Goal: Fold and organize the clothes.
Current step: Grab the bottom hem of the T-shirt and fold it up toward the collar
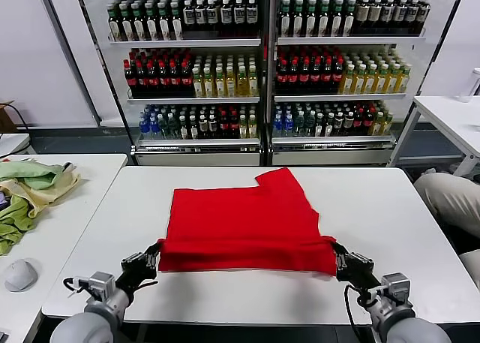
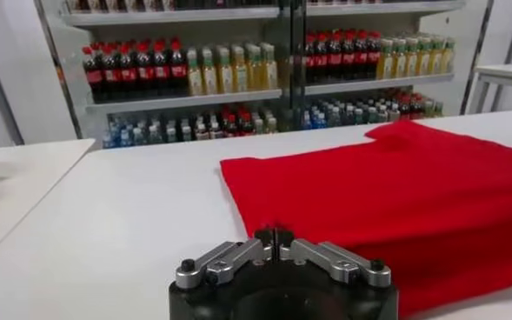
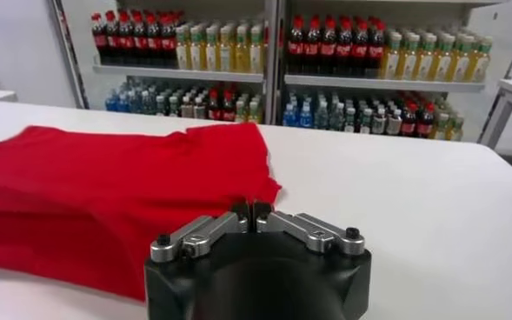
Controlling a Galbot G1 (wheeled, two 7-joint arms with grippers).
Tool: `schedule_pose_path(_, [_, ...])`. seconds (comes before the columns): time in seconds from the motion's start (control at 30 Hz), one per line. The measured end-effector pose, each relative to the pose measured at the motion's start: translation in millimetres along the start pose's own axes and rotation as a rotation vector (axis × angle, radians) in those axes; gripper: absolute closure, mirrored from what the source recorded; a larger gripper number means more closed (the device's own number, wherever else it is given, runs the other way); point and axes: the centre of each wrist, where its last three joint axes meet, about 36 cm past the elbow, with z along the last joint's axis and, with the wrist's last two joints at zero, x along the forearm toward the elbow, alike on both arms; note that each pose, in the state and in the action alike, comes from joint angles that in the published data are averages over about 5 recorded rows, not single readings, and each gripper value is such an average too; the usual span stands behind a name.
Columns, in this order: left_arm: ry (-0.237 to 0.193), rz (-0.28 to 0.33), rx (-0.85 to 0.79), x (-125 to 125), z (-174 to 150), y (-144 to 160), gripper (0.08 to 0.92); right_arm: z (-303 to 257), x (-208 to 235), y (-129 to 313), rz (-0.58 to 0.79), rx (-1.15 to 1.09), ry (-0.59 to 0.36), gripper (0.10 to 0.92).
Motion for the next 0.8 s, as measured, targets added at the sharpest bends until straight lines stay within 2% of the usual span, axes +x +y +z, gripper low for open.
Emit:
schedule_pose_path(0.2, [0.0,0.006,-0.01,-22.7,0.3,4.1,0.906,4.7,-14.1,5.6,0.001,0.011,0.013,0.898])
schedule_pose_path(0.33, [0.014,-0.004,-0.017,-35.5,4.4,6.8,0.836,8.9,-19.3,10.5,0.0,0.021,0.032,0.866])
schedule_pose_path(0.57, [0.042,-0.032,-0.028,-45.9,12.7,16.4,0.629,8.7,-17.9,11.0,0.009,0.042,0.051,0.67])
schedule_pose_path(0.8, [0.047,-0.031,-0.022,-27.4,5.3,17.6,0.439,5.0,-0.7,7.3,0.032,0.056,0.052,0.471])
